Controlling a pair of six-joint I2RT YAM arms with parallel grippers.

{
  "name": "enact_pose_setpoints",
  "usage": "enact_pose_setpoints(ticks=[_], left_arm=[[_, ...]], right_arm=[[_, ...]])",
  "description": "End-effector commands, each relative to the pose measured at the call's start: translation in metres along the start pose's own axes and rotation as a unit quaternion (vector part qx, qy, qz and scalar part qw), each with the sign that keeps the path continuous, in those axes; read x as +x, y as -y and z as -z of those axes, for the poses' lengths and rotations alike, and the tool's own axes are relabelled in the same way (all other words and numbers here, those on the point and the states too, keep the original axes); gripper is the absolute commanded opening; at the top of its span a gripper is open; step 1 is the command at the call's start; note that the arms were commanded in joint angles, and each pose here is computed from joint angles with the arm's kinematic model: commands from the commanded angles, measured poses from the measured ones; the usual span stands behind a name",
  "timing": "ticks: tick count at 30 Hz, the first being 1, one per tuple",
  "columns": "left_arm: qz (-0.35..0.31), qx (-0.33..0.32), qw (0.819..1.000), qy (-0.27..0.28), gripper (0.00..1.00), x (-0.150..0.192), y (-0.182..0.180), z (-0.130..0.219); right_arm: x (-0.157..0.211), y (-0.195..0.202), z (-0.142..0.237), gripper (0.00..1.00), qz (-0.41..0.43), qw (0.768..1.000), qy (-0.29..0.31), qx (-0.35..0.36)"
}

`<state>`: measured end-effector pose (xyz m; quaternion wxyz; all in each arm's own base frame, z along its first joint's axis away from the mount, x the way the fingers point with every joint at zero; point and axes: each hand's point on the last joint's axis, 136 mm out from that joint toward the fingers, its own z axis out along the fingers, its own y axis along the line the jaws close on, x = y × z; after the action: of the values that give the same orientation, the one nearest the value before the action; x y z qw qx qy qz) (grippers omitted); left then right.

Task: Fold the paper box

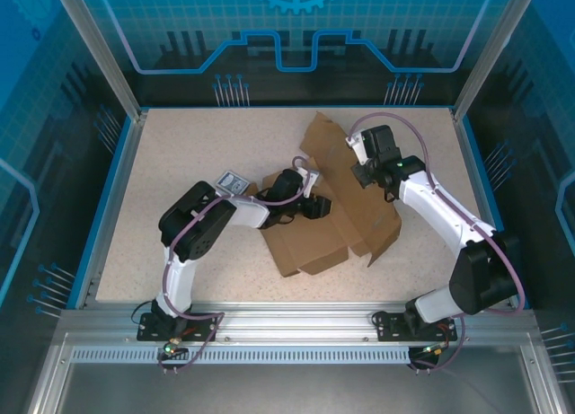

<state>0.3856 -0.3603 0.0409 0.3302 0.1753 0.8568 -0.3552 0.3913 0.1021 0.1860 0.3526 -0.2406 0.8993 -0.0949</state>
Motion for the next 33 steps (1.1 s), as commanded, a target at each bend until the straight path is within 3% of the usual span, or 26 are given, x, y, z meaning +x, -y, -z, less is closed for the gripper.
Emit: enact_pose_setpoints(ticks=[1,15,24,33], left_arm=[[0.013,0.0,1.0,0.009,0.54,-0.001,0.001,0.006],[0.015,0.001,1.0,-0.001,0.53,0.005,-0.001,-0.009],[0.009,0.001,1.0,0.0,0.53,0.004,0.0,-0.01],[0.001,0.001,1.0,0.022,0.55,-0.014,0.006,0.001]], right_arm=[[-0.001,0.005,0.0,0.0,0.005,1.0,-0.009,0.002],[-0.009,-0.066,0.005,0.0,-0.009,0.994,0.016,-0.107],[-0.004,-0.106,0.001,0.0,0.0,0.99,0.007,-0.141],[-0.006,-0.089,-0.001,0.0,0.02,0.994,0.012,-0.104]])
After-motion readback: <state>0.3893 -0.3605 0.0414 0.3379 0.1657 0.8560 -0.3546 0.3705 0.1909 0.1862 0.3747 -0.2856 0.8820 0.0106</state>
